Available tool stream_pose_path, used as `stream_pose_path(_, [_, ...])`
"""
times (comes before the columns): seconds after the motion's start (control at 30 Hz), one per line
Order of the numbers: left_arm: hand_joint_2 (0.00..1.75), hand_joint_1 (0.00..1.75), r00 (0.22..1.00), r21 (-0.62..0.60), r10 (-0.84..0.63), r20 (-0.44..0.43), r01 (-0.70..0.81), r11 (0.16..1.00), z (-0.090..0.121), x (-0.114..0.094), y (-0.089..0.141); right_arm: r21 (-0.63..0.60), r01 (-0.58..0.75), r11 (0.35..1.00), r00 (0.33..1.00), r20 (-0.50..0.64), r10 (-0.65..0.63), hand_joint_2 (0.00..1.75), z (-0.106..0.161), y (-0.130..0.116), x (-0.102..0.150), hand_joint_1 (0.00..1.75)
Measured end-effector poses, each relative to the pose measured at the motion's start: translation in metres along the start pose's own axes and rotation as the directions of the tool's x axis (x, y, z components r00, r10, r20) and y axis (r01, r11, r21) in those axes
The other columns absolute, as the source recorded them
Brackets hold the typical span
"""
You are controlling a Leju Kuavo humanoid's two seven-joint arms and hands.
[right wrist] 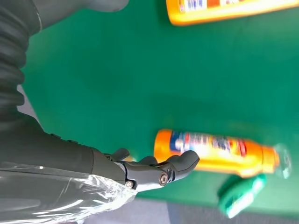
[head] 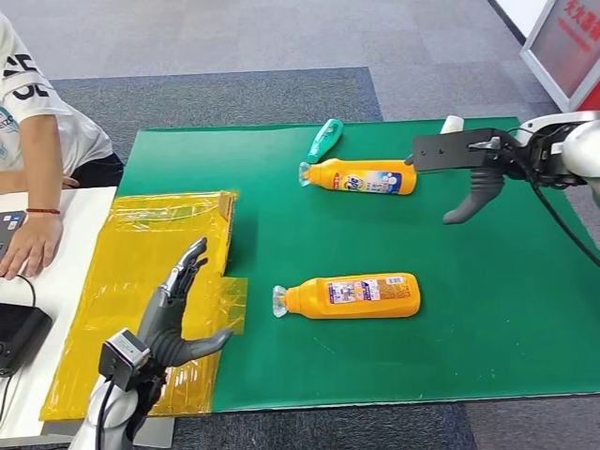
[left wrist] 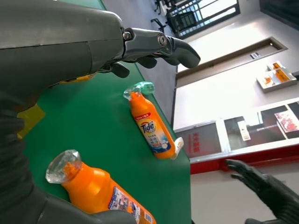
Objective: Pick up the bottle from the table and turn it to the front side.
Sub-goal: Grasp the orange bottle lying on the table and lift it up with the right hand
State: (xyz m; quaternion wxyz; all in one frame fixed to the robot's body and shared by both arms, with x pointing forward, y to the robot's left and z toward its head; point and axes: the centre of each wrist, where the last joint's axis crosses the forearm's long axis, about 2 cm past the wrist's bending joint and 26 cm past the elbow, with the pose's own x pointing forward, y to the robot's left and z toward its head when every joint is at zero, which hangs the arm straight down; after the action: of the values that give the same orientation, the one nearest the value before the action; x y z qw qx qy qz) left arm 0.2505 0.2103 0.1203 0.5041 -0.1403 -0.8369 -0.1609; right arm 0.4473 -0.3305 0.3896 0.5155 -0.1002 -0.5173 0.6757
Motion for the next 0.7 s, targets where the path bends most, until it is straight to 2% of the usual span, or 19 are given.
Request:
stream_pose_path(0.23, [1.75, 0.0, 1.0, -0.02, 0.005, 0.01, -0.005, 1.0, -0.006, -0.002, -0.002, 0.087, 0.012, 0.996, 0.999, -0.033, -0.009, 1.75, -0.021, 0.04, -0.019, 0.0])
stream_pose_path(0.7, [1.75, 0.0, 1.0, -0.036, 0.013, -0.002, -0.013, 0.999, -0.006, -0.006, -0.005, 0.137, 0.009, 0.991, 0.998, -0.064, 0.0, 1.75, -0.026, 0.054, -0.027, 0.0])
